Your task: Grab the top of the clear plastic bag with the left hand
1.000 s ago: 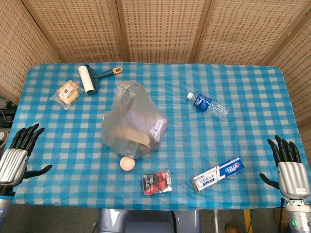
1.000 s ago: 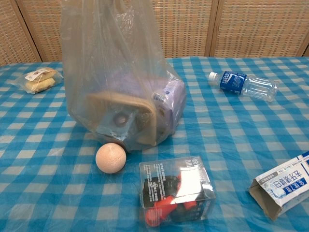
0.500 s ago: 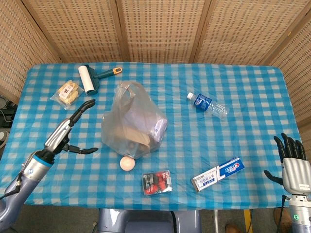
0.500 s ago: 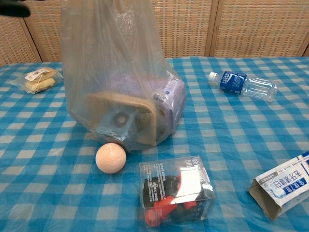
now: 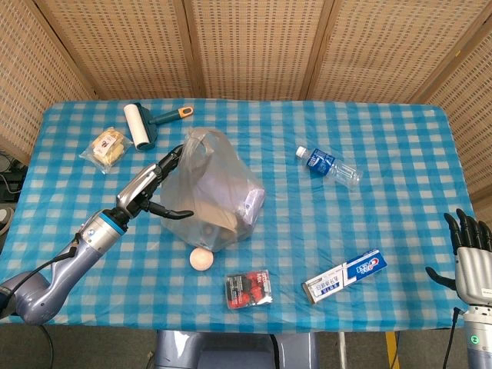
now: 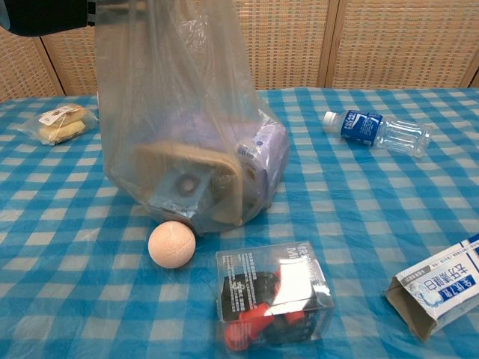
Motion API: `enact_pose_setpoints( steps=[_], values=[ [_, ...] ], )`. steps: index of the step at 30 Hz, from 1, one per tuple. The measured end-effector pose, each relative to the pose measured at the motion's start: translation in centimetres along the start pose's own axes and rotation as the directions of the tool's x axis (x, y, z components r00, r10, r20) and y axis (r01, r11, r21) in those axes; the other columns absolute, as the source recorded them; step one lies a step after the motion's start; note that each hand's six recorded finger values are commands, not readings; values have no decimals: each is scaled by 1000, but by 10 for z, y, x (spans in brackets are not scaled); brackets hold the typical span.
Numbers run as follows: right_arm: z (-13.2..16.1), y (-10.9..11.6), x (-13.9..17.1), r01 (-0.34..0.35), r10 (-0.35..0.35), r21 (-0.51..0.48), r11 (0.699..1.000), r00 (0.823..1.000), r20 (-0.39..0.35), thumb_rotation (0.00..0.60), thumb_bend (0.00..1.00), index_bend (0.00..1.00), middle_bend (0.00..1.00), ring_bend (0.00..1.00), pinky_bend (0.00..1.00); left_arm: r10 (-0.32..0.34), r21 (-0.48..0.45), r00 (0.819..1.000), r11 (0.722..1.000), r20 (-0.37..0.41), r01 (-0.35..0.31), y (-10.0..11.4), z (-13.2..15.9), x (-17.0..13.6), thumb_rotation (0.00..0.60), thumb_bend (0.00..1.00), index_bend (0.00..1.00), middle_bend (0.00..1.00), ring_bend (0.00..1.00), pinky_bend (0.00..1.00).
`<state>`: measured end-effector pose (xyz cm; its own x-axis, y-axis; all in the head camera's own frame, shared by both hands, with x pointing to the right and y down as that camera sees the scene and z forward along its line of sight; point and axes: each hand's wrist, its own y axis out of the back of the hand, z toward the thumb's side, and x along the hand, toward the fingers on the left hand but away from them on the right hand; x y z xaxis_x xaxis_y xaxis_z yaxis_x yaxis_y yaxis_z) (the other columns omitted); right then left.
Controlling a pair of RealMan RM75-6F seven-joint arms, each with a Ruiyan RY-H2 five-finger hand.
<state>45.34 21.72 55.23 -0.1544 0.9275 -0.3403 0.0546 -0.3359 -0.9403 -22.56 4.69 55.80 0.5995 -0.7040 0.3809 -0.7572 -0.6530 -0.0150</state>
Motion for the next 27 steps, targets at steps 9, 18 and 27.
enact_pose_setpoints(
  steps=[9,18,27],
  values=[
    [-1,0,0,1,-1,2,1000,1000,3,600,0,0,0,0,0,-55,-82,998,995,12,56,-10,10,15,600,0,0,0,0,0],
    [0,2,1,5,-5,1,1000,1000,1,600,0,0,0,0,0,-130,-92,991,988,-31,127,-16,26,22,600,0,0,0,0,0],
    [0,3,2,7,-7,0,1000,1000,-1,600,0,0,0,0,0,-159,-104,982,983,-101,148,-16,24,21,600,0,0,0,0,0]
  ],
)
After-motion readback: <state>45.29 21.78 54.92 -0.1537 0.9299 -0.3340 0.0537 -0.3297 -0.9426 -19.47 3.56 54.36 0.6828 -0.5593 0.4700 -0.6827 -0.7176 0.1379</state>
